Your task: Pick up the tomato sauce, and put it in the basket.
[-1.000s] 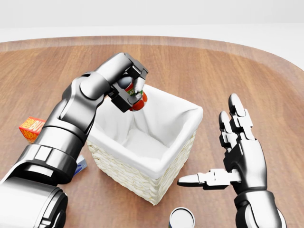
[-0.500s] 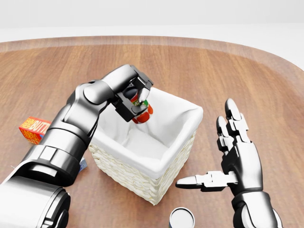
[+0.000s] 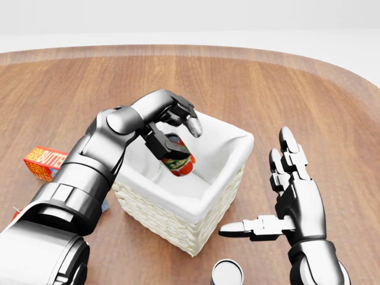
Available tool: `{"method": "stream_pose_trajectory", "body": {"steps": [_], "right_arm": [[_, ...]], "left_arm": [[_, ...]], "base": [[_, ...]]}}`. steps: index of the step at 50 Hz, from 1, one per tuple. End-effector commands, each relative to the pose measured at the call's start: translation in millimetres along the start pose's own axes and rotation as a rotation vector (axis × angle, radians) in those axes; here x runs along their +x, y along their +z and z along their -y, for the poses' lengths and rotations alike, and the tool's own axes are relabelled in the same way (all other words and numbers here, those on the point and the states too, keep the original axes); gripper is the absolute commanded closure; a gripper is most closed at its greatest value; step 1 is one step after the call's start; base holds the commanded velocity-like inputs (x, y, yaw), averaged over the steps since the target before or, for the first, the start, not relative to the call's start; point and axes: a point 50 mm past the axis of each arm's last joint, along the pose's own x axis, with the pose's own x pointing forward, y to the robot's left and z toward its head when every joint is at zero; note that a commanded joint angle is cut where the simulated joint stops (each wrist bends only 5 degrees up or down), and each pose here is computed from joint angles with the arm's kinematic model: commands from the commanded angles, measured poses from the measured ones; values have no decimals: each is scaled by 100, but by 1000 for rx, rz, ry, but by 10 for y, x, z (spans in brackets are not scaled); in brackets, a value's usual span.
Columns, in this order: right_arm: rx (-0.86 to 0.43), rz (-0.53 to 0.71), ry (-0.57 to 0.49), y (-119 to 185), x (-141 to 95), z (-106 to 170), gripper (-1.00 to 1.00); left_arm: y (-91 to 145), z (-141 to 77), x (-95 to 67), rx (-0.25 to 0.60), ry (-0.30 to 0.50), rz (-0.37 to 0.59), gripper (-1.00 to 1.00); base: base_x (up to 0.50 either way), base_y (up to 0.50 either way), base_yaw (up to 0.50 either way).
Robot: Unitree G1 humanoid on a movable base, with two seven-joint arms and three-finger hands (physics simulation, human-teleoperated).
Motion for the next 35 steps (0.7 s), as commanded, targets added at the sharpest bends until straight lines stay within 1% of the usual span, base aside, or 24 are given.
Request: {"method": "stream_pose_trajectory", "body": {"steps": [1,11,24,28,35], "right_arm": [[1,9,0,22,-5,1,-100],[0,9,0,22,-5,3,-100],[4,15,1,36,3,4,-100],[5,16,0,37,2,4,-100],[6,7,0,16,5,3,-100]], "left_arm": [[13,4,4,2,-4,1,-100],[-24,22,8,-5,-4,-10,-100],[42,-6,1,13,2,8,-100],[93,-22,-3,17,13,26,-100],[290,-109,-55,55,41,102,-100]], "base": [[0,0,0],[0,0,0],[0,0,0],[0,0,0],[0,0,0]]}}
